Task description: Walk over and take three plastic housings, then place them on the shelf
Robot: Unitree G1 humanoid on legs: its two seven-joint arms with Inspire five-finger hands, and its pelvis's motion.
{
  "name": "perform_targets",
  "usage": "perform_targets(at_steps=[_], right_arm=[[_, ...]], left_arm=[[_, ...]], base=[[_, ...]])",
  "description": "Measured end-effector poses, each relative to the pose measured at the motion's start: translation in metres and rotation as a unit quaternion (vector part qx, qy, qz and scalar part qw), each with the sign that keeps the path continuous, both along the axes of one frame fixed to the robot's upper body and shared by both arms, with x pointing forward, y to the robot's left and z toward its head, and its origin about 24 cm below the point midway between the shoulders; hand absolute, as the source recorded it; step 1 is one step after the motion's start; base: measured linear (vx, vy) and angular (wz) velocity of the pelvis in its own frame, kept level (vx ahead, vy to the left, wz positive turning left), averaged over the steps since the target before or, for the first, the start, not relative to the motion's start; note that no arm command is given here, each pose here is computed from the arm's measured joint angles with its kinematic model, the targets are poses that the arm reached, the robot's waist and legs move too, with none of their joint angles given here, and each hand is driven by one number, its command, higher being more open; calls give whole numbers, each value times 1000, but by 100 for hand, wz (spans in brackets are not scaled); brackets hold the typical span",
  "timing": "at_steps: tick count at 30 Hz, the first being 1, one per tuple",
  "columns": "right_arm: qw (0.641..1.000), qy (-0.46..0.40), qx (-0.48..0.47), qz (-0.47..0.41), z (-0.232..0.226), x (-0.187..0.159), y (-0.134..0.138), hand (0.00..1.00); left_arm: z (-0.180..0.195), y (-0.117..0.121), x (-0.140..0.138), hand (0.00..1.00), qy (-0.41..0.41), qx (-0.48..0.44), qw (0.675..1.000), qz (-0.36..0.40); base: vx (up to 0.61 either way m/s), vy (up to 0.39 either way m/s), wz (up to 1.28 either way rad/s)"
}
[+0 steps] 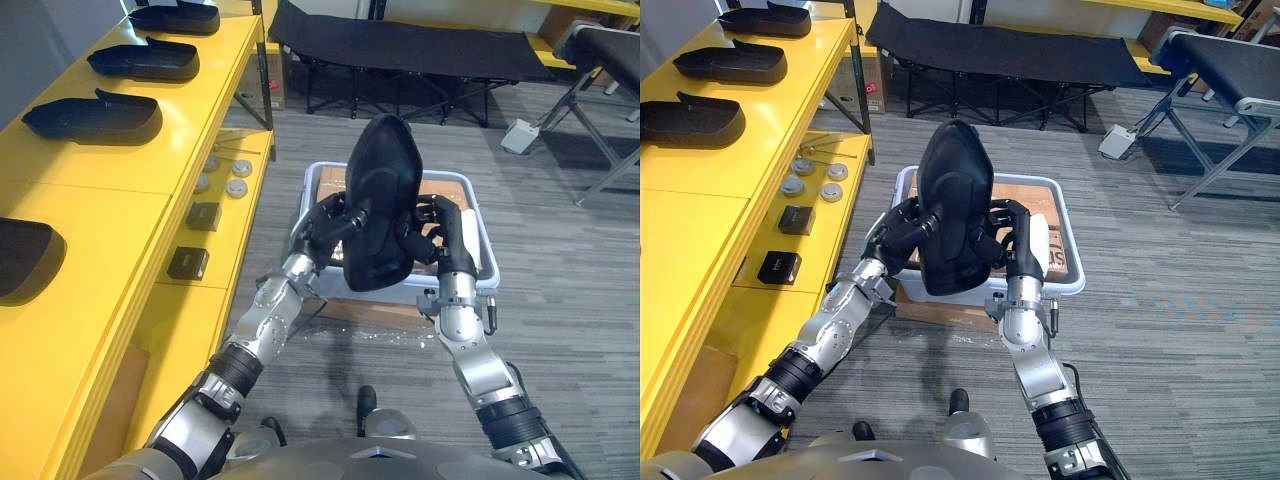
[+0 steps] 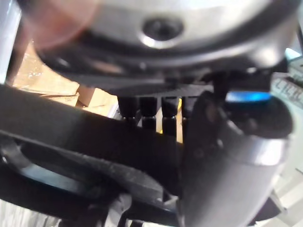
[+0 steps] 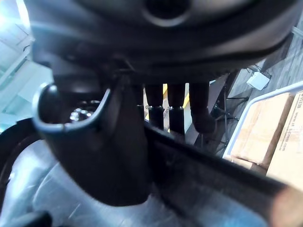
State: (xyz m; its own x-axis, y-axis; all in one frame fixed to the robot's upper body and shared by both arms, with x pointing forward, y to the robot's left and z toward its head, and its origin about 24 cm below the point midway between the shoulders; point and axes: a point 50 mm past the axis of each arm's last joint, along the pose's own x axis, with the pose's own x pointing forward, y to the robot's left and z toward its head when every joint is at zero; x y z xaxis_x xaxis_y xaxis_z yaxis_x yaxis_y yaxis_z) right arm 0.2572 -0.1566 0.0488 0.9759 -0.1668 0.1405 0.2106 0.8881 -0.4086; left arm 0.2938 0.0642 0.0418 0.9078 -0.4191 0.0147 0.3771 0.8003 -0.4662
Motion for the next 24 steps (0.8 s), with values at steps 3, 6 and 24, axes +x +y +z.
perform_targets(at_steps=[3, 6, 24], right_arm=[[1000, 6, 19, 5, -1, 0, 1, 100], [999, -1, 41, 15, 5, 0, 3, 100], [972, -10, 233, 40, 8, -37, 6, 100]], left_arm=[[8, -2, -3, 0, -28, 35, 999, 10], [18, 1, -10, 0, -68, 64, 995, 30], [45, 7, -52, 0, -220, 214, 923, 231]], base=[[0, 0, 0], [0, 0, 0], [0, 0, 0]])
